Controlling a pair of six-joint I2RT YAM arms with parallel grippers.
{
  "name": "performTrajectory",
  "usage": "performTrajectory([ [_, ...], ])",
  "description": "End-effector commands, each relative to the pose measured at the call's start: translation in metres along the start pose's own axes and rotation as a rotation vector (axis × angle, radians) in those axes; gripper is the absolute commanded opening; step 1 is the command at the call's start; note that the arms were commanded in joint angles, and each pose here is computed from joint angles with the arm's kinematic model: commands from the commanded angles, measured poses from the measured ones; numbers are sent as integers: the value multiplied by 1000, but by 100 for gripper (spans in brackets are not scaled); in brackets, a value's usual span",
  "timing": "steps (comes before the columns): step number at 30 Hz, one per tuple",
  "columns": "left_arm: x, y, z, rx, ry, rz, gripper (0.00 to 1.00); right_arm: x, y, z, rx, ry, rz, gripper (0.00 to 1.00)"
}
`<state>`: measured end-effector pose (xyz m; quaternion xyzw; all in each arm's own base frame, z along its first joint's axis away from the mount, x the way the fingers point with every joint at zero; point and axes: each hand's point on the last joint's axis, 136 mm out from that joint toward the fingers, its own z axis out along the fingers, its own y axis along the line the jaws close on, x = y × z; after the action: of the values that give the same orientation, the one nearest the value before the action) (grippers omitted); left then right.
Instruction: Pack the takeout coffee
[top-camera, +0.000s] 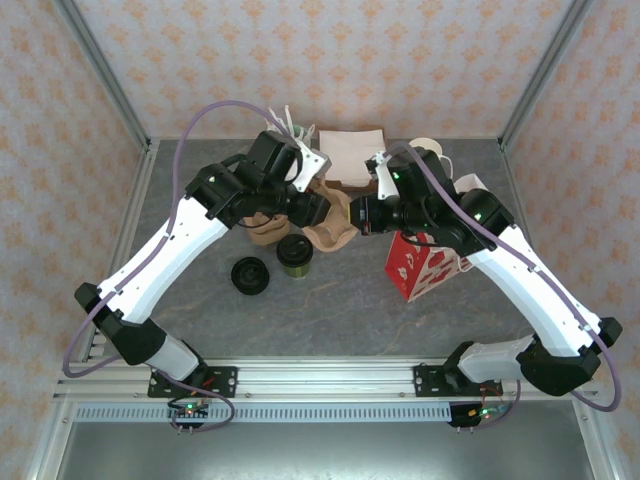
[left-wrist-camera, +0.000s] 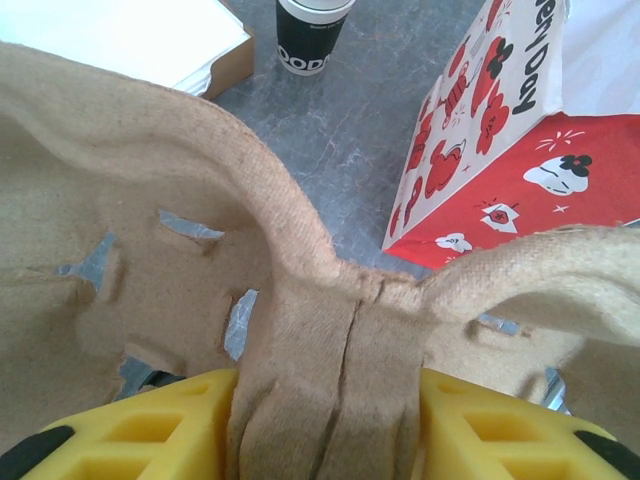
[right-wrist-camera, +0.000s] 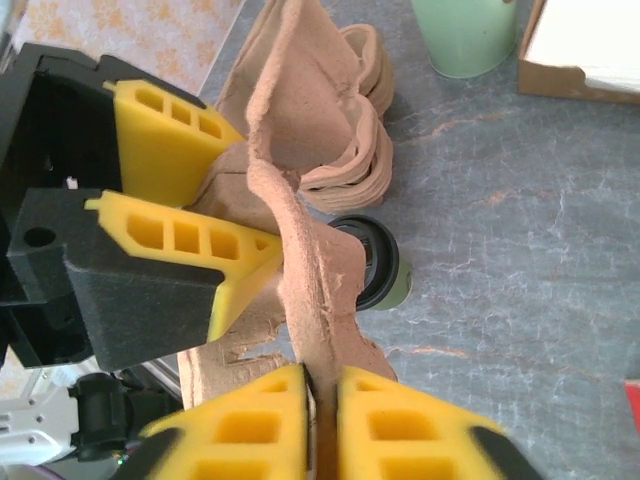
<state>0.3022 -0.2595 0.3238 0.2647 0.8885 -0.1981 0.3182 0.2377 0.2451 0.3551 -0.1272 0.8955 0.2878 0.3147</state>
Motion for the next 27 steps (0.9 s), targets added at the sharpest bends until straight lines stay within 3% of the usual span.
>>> performTrajectory([
  [1,-10,5,-11,-4,-54,-31,45,-6,-15,-22,86,-53,19,36],
  [6,-13,14,-11,4,-61,-78,44,-12,-44,-63,246,-160,69,54],
  [11,-15,18,-10,8,-64,-95,44,-13,-94,-128,494,-356,190,60],
  [16,-21,21,-16,-5,-89,-83,44,16,-153,-173,782,-497,333,62],
  [21,-27,19,-20,3,-106,-64,44,46,-180,-174,881,-510,415,66],
  [27,-32,14,-22,25,-115,-49,44,65,-200,-130,817,-375,603,66],
])
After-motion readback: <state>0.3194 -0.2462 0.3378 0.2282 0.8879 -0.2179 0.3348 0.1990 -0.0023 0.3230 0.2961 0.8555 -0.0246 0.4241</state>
